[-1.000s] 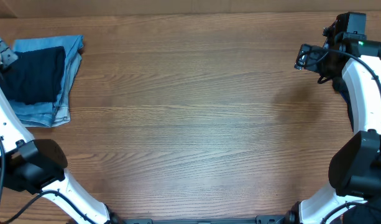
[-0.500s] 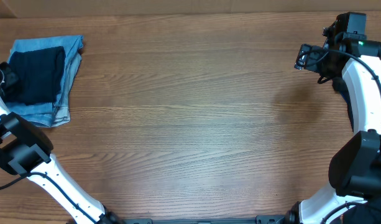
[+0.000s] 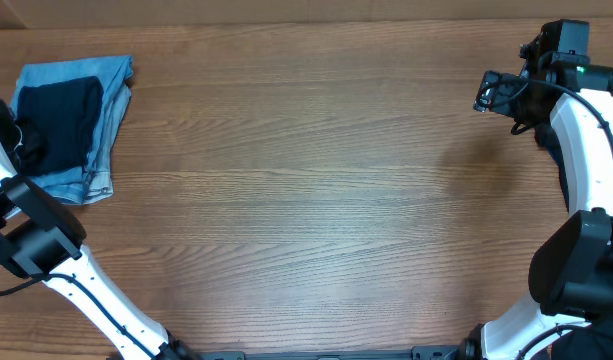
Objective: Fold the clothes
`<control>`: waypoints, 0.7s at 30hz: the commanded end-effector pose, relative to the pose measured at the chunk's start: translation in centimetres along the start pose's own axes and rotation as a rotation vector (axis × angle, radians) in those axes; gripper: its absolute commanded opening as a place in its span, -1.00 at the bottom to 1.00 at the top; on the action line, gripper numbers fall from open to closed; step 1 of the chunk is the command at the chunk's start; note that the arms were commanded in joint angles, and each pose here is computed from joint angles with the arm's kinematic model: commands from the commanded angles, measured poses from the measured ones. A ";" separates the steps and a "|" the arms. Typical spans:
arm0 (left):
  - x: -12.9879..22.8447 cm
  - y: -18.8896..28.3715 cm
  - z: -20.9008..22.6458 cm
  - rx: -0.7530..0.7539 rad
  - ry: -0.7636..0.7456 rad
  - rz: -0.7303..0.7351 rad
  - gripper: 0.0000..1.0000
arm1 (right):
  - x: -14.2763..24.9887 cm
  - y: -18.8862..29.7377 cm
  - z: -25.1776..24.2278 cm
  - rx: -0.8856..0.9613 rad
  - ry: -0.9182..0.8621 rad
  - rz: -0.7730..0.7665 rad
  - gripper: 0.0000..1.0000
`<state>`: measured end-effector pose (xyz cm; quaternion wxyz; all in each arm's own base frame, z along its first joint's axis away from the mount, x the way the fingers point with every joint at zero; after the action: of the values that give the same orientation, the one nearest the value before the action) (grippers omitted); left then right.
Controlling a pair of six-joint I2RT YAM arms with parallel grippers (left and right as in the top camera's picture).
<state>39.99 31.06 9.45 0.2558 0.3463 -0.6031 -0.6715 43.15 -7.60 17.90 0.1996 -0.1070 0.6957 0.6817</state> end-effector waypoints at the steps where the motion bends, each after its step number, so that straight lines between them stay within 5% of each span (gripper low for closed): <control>1: -1.4 8.4 -2.0 0.090 0.005 -0.166 -0.92 | -0.1 0.0 -0.2 0.011 -0.010 -0.006 1.00; 4: -0.8 19.9 -4.3 0.260 -0.009 -0.375 -0.71 | -0.1 0.0 -0.2 0.011 -0.010 -0.006 1.00; 5: -0.2 22.3 -5.0 0.307 -0.026 -0.413 -0.21 | -0.1 0.0 -0.2 0.011 -0.009 -0.006 1.00; 6: 1.2 25.7 -6.1 0.371 -0.054 -0.467 0.76 | -0.1 0.0 -0.2 0.011 -0.010 -0.006 1.00; 7: 2.1 27.6 -6.6 0.394 -0.071 -0.499 1.00 | -0.1 0.0 -0.2 0.011 -0.010 -0.006 1.00; 11: 4.5 31.2 -8.1 0.441 -0.124 -0.557 1.00 | -0.1 0.0 -0.2 0.011 -0.010 -0.005 1.00; 21: 4.5 31.0 -8.4 0.441 -0.129 -0.551 1.00 | -0.1 0.0 -0.2 0.011 -0.010 -0.005 1.00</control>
<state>41.30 18.17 38.85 -0.0525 0.4966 -0.6290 -0.5958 43.16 -7.60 17.90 0.1996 -0.1073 0.6958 0.6816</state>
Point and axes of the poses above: each gripper's point midway between its finger pads, its own y axis back along the fingers, its own z axis along the line the jaws close on, x = y × z, the point moved 3 cm from there along y, back along the fingers, and after that the axes turned 11 degrees about y, right-handed, at the moved point
